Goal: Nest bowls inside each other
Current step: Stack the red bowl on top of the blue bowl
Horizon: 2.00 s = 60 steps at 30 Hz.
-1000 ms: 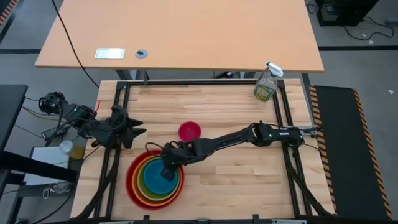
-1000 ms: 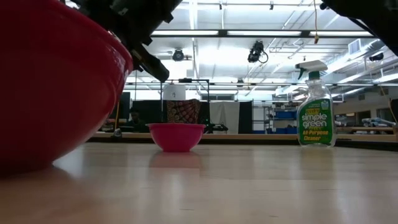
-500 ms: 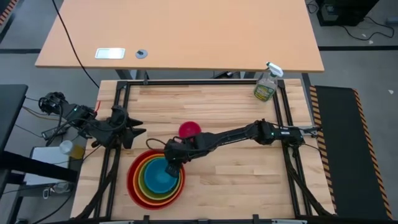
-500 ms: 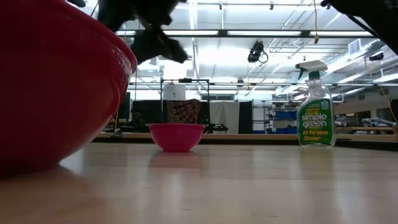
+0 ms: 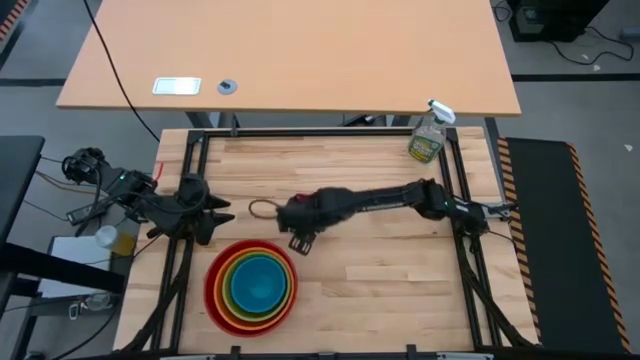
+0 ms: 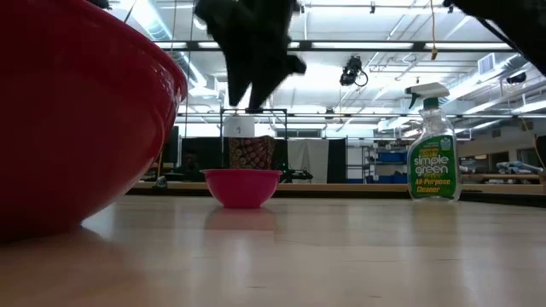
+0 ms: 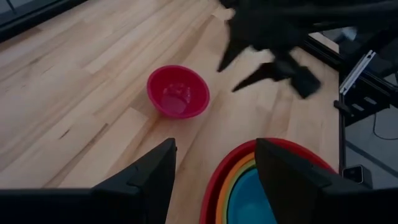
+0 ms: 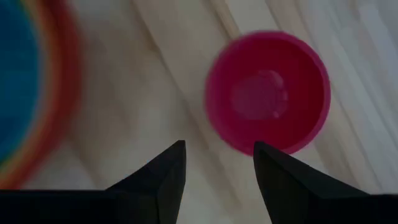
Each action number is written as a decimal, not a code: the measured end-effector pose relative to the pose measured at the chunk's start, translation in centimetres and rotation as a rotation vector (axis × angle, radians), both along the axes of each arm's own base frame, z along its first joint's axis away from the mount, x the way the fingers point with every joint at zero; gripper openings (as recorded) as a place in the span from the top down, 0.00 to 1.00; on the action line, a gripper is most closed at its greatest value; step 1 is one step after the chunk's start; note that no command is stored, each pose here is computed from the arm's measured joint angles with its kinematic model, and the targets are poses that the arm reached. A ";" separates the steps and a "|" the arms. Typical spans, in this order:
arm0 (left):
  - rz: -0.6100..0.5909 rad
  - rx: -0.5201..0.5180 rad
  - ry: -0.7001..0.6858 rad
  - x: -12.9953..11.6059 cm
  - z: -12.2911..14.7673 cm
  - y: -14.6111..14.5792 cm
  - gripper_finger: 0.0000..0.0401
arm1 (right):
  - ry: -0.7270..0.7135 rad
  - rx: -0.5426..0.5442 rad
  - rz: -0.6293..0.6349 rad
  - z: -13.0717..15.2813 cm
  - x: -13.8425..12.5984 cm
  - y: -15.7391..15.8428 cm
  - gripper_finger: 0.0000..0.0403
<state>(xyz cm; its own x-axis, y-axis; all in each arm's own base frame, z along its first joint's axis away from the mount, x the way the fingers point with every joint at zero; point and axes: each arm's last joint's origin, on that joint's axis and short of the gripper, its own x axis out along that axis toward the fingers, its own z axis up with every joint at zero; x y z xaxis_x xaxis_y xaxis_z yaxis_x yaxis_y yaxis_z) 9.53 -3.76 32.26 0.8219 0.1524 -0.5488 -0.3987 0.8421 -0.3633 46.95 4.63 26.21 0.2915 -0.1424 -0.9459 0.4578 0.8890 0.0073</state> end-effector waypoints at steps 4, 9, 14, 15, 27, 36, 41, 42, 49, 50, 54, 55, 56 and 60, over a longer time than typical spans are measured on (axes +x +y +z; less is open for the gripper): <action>-0.003 0.007 0.006 0.1 -0.1 -0.1 0.45 | 0.038 0.033 -0.026 -1.5 0.2 -3.1 0.52; 0.000 0.004 0.010 0.2 -0.1 -0.1 0.45 | 0.071 0.036 -0.077 -2.2 0.0 -7.6 0.52; 0.003 0.006 0.009 0.2 -0.1 -0.1 0.45 | 0.088 0.022 -0.067 -2.2 -0.4 -10.8 0.50; 0.006 0.009 0.008 0.2 -0.1 -0.1 0.45 | 0.088 0.038 -0.055 -2.2 -0.4 -11.3 0.49; 0.063 0.020 0.000 0.4 -0.1 0.3 0.45 | 0.149 0.172 0.080 -7.2 -1.3 -13.7 0.45; 0.073 0.015 -0.001 0.4 -0.1 0.4 0.45 | 0.102 0.136 0.064 -9.5 -0.8 -13.0 0.54; 0.075 0.013 -0.001 0.4 -0.1 0.4 0.45 | 0.089 0.124 0.029 -9.6 -0.7 -13.1 0.69; 0.075 0.013 -0.001 0.4 -0.1 0.4 0.45 | 0.090 0.124 0.025 -9.6 -0.7 -13.1 0.72; 0.075 0.013 -0.001 0.4 -0.1 0.4 0.45 | 0.060 0.154 0.029 -8.9 -0.6 -13.1 0.95; 0.075 0.013 -0.001 0.4 -0.1 0.4 0.45 | 0.067 0.162 0.030 -8.9 -0.7 -13.1 0.95; 0.074 0.014 -0.001 0.4 -0.1 0.4 0.45 | 0.062 0.146 0.031 -7.9 -0.4 -13.2 0.95; 0.074 0.014 -0.001 0.4 -0.1 0.4 0.45 | 0.058 0.141 0.030 -7.6 -0.3 -13.2 0.95; 0.074 0.014 -0.001 0.4 -0.1 0.4 0.45 | 0.053 0.138 0.029 -7.2 -0.2 -13.2 0.95; 0.072 0.016 -0.001 0.4 -0.1 0.4 0.45 | -0.006 0.136 0.053 -5.1 0.4 -13.1 0.95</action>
